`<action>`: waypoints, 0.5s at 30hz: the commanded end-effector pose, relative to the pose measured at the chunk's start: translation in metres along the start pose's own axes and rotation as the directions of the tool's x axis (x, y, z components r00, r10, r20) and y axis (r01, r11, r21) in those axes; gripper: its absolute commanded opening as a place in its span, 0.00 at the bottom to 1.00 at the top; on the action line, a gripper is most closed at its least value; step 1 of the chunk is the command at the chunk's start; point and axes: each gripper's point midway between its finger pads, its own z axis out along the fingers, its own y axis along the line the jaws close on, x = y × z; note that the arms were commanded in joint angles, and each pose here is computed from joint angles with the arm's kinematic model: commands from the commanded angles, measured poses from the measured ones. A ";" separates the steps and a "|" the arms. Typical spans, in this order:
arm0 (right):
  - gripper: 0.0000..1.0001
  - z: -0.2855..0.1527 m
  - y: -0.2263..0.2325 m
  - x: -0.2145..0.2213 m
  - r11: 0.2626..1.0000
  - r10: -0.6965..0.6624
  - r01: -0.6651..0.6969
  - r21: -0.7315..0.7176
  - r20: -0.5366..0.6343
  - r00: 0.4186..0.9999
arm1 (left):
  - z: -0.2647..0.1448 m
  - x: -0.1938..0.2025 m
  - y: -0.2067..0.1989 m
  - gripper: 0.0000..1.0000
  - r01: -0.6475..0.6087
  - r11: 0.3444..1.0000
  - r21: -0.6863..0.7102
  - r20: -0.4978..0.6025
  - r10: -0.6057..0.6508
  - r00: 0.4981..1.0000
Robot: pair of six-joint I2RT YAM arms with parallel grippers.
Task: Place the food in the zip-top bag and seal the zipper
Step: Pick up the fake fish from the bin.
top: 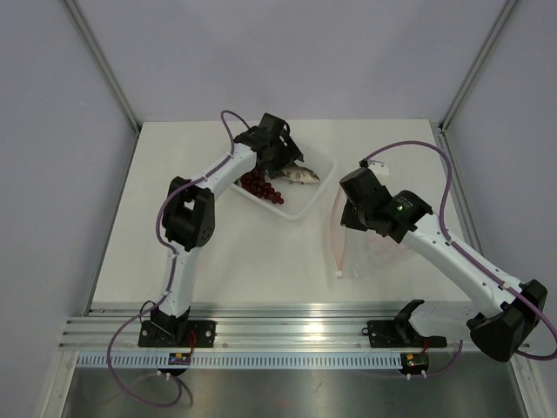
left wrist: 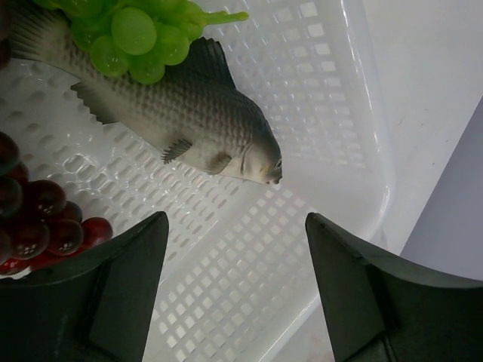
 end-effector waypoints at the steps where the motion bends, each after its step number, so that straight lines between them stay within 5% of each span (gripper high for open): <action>1: 0.00 -0.006 0.006 -0.011 1.000 0.019 -0.019 -0.024 0.022 1.000 | 0.018 -0.020 -0.010 0.76 0.108 0.994 0.000 0.085 -0.107 0.991; 10: 0.00 -0.008 0.011 -0.008 0.998 0.032 -0.031 -0.056 0.010 0.999 | 0.032 -0.022 0.019 0.82 0.194 0.977 -0.092 0.183 -0.175 0.967; 15: 0.00 -0.008 0.012 -0.008 0.998 0.030 -0.029 -0.059 0.006 1.000 | 0.048 -0.023 0.019 0.76 0.229 0.972 -0.060 0.189 -0.214 0.958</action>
